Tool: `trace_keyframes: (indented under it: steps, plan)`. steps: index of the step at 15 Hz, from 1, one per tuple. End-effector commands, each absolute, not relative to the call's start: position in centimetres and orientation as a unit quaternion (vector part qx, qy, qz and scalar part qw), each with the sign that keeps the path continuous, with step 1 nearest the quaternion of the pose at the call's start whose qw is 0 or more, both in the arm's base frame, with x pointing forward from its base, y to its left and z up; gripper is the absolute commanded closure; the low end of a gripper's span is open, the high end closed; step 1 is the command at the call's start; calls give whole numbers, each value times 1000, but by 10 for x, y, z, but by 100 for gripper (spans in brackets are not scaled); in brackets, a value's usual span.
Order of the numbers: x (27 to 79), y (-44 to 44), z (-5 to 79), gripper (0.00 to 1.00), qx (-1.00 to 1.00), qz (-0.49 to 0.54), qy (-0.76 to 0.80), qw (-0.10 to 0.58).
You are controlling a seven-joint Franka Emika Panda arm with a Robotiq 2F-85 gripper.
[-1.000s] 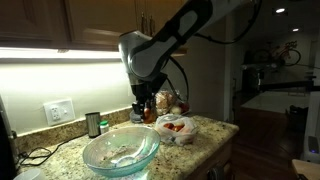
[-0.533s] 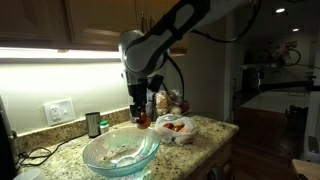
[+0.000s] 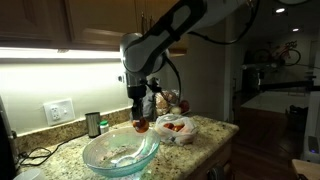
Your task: Get an apple from the white carrier bag and place it in the glass bowl
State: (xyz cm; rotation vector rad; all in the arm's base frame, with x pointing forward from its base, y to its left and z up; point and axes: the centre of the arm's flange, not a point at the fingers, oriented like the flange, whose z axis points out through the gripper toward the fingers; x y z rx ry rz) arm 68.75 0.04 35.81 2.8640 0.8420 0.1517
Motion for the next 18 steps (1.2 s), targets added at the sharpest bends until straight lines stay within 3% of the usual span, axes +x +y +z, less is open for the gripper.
trace_keyframes:
  steps: [1,9,18]
  plan:
    - [703,3,356,57,941,65,329,54]
    - [741,10,343,57,916,79,394,24]
    - [768,25,321,57,887,37,456,-63]
